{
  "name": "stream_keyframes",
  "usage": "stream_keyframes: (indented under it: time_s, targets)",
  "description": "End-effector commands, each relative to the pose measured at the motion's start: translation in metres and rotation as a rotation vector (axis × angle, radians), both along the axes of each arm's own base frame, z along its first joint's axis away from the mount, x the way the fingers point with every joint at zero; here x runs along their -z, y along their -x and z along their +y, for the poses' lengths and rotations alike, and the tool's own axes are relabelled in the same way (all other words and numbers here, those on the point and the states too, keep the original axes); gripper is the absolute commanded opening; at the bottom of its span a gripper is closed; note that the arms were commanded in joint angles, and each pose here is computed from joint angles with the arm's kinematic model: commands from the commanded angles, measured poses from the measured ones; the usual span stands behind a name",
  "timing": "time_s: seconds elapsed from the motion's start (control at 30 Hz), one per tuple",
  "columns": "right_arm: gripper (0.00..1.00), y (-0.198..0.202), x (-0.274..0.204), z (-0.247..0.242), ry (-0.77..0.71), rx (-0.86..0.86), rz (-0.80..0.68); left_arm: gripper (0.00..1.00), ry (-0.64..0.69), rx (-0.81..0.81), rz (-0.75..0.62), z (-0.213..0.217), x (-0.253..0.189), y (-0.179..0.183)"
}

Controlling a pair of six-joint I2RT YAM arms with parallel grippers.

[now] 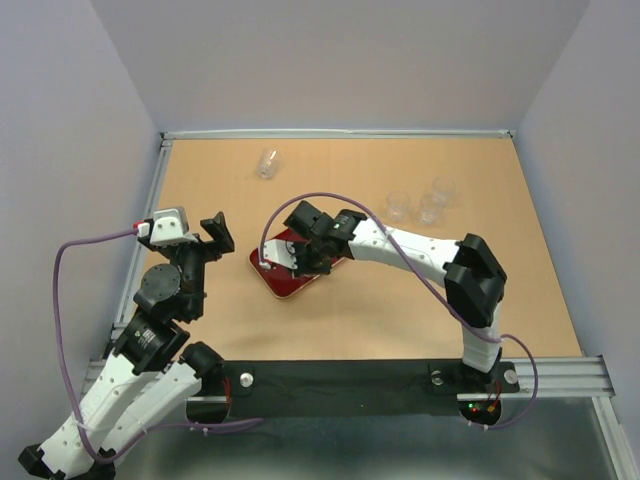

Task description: Place the glasses into the tray

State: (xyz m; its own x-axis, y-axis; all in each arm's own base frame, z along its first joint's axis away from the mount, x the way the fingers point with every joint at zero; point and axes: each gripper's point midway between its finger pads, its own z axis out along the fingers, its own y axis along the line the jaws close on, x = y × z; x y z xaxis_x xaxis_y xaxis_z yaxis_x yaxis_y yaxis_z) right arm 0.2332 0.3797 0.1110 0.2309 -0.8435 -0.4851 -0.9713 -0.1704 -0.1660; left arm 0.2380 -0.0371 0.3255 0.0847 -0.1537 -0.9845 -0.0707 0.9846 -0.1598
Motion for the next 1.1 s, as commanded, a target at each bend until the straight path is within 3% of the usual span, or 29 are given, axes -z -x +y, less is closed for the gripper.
stream_keyframes:
  time_s: [0.0,0.8,1.0,1.07]
  targets:
    - [0.04,-0.027,-0.008,0.009,0.007,0.091,-0.082,0.91,0.031,-0.025,-0.035,0.003,-0.007,-0.002]
    - [0.09,-0.057,0.025,-0.003,0.091,0.235,-0.118,0.91,0.033,0.003,-0.046,-0.001,-0.009,-0.001]
    - [0.25,-0.054,0.021,-0.003,0.078,0.23,-0.112,0.91,0.031,0.0,-0.044,0.0,-0.009,-0.001]
    - [0.36,-0.056,0.015,-0.003,0.068,0.233,-0.122,0.91,0.032,0.0,-0.044,0.0,-0.009,-0.001]
